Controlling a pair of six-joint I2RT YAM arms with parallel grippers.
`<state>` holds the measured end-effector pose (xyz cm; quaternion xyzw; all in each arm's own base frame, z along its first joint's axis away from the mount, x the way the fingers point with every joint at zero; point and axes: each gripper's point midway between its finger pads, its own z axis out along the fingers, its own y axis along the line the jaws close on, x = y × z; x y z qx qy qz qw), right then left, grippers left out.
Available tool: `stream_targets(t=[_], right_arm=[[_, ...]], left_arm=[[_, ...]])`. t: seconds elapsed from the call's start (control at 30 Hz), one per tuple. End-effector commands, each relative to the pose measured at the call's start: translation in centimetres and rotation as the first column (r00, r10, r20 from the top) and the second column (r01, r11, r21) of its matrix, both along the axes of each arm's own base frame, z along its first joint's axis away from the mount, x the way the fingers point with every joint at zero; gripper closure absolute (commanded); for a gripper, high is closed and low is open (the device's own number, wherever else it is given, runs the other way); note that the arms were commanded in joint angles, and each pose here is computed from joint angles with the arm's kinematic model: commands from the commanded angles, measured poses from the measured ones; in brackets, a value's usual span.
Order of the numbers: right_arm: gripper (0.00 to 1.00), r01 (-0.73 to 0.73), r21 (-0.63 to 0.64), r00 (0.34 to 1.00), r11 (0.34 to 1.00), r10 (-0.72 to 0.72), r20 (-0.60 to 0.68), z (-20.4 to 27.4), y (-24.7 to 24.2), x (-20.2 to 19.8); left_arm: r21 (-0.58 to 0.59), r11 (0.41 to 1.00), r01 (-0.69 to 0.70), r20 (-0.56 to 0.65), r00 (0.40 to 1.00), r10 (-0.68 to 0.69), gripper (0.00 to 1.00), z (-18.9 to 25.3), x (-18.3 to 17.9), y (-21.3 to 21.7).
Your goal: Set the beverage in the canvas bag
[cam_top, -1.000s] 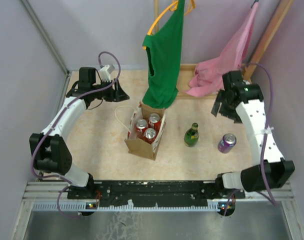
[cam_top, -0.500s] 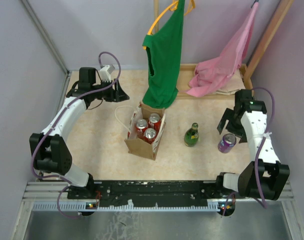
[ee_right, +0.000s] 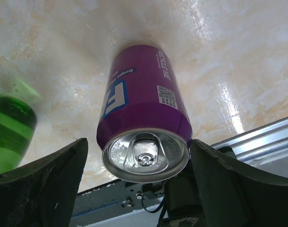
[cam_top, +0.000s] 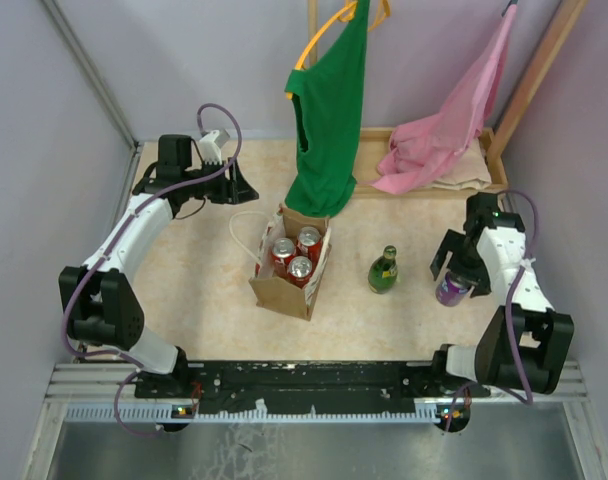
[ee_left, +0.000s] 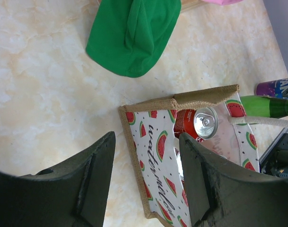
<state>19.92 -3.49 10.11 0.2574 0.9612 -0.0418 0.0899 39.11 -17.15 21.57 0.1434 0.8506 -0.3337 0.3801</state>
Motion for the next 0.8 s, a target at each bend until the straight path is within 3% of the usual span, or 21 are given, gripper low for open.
stream_targets(t=[0.0, 0.33, 0.47, 0.53, 0.77], right_arm=[[0.14, -0.004, 0.000, 0.999, 1.000, 0.004, 0.042, 0.0, -0.3, 1.0], [0.59, 0.003, 0.008, 0.998, 1.000, -0.004, 0.057, 0.1, -0.2, 1.0], [0.91, 0.002, 0.030, 0.995, 1.000, -0.005, 0.099, 1.2, 0.2, 1.8], [1.00, -0.006, 0.056, 0.987, 0.998, -0.003, 0.163, 2.8, 0.7, 3.0], [1.00, -0.073, 0.204, 0.913, 0.976, -0.017, 0.407, 11.4, 3.4, 8.5]], left_arm=[[-0.001, 1.000, 0.003, 0.041, 0.999, -0.003, 0.37, 0.8, 0.2, 0.1], [-0.004, 1.000, 0.003, 0.039, 0.999, -0.003, 0.38, 0.8, 0.0, 0.1], [-0.001, 1.000, 0.001, 0.043, 0.999, -0.001, 0.38, 0.9, -0.1, 0.2], [0.001, 1.000, 0.002, 0.045, 0.999, -0.002, 0.38, 0.9, -0.1, 0.2], [-0.003, 1.000, 0.003, 0.044, 0.999, -0.002, 0.38, 1.0, -0.1, 0.2]])
